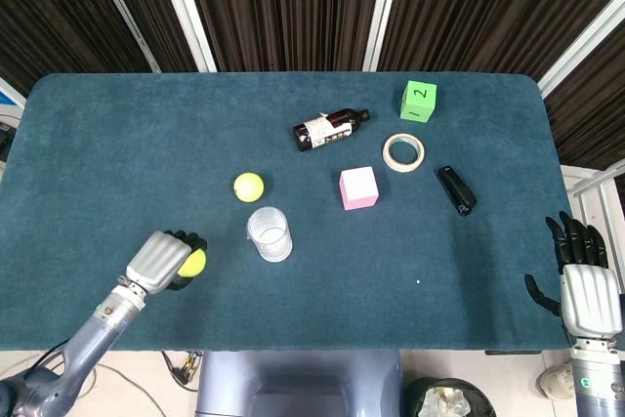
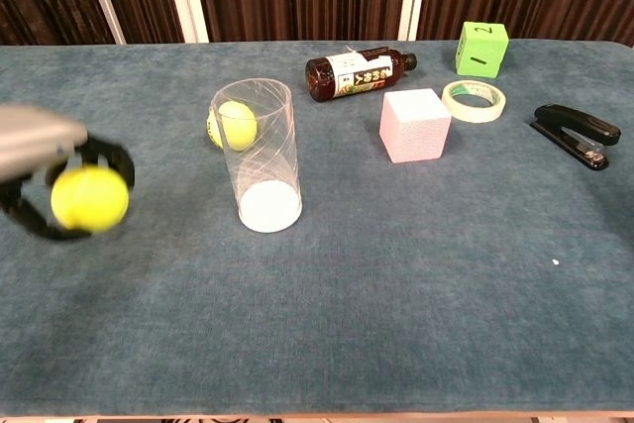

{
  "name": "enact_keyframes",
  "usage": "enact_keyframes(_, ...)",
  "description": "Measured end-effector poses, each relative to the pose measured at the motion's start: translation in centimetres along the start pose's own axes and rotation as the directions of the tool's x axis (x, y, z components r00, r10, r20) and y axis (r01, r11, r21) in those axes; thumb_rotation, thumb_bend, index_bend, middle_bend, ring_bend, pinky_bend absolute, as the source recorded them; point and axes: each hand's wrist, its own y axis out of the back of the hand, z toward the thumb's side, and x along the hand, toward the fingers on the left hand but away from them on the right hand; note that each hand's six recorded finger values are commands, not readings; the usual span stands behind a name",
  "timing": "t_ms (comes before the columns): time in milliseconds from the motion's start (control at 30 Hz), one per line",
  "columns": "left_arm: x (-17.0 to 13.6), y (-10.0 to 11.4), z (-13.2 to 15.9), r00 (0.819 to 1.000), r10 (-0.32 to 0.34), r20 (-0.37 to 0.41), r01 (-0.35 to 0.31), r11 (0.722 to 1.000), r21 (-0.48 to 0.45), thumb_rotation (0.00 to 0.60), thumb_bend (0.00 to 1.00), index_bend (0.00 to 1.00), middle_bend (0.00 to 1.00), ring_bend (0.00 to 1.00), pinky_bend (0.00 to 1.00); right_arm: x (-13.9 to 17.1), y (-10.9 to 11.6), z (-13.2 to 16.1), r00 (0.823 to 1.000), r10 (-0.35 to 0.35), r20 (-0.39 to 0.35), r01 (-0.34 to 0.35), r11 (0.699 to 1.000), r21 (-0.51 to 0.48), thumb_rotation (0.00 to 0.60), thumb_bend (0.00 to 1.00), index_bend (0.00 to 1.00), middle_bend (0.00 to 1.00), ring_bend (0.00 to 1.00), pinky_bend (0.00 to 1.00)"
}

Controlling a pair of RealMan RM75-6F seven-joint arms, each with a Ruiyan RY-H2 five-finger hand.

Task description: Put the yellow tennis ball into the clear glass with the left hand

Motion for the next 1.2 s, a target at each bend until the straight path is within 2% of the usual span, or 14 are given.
enact_keyframes(100,0.7,3.8,-0.1,0.992,0.126,-0.01,-0.127,0.991,-0.047,0.6,0.34,0.42,0.46,0.4,0.53,0.0,-0.3,0.0,1.0,0.009,0.004,-0.009,1.0,0.002,0.6,0.35,0.09,0.0,0.0,0.0)
enact_keyframes(133,1.1,5.5,0.0,0.984,0.175,-0.011,-0.176,0.982,-0.062,0.6,0.34,0.42,0.46,0.4,0.53,0.0,-0.4,0.0,1.0,0.01,0.005,-0.01,1.0,0.002,0.6,0.35,0.09,0.0,0.0,0.0)
enact_keyframes(233,2.4,9.3,1.0,0.963,0.27,0.006,-0.268,0.959,-0.094,0.6,0.34,0.42,0.46,0.4,0.53,0.0,-0.6,0.1,1.0,0.014,0.008,-0.014,1.0,0.004,0.6,0.35,0.09,0.0,0.0,0.0)
enact_keyframes(333,3.5,11.8,2.1,0.948,0.318,0.023,-0.315,0.944,-0.098,0.6,0.34,0.42,0.46,0.4,0.53,0.0,-0.8,0.2,1.0,0.019,0.007,-0.019,1.0,0.008,0.6,0.35,0.09,0.0,0.0,0.0)
enact_keyframes(433,4.7,13.0,3.4,0.941,0.334,0.047,-0.332,0.942,-0.058,0.6,0.34,0.42,0.46,0.4,0.54,0.0,-1.0,0.2,1.0,0.024,0.007,-0.024,1.0,0.011,0.6,0.35,0.09,0.0,0.0,0.0)
enact_keyframes(633,6.6,13.8,6.9,0.939,0.326,0.111,-0.332,0.943,0.037,0.6,0.34,0.42,0.46,0.4,0.54,0.0,-1.1,0.3,1.0,0.026,0.006,-0.026,1.0,0.014,0.6,0.35,0.09,0.0,0.0,0.0)
enact_keyframes(767,7.3,13.6,9.1,0.939,0.314,0.139,-0.324,0.944,0.059,0.6,0.34,0.42,0.45,0.4,0.54,0.0,-1.0,0.2,1.0,0.024,0.009,-0.024,1.0,0.01,0.6,0.35,0.09,0.0,0.0,0.0)
enact_keyframes(1067,7.7,11.6,10.5,0.957,0.248,0.153,-0.262,0.962,0.082,0.6,0.31,0.42,0.45,0.4,0.54,-0.1,-0.8,-0.2,1.0,0.017,0.025,-0.017,1.0,0.006,0.6,0.35,0.09,0.0,0.0,0.0)
enact_keyframes(1200,7.8,10.9,10.6,0.961,0.227,0.16,-0.242,0.967,0.079,0.6,0.25,0.4,0.43,0.38,0.53,-0.1,-0.8,-0.3,0.999,0.014,0.029,-0.014,1.0,0.007,0.6,0.35,0.09,0.0,0.0,0.0)
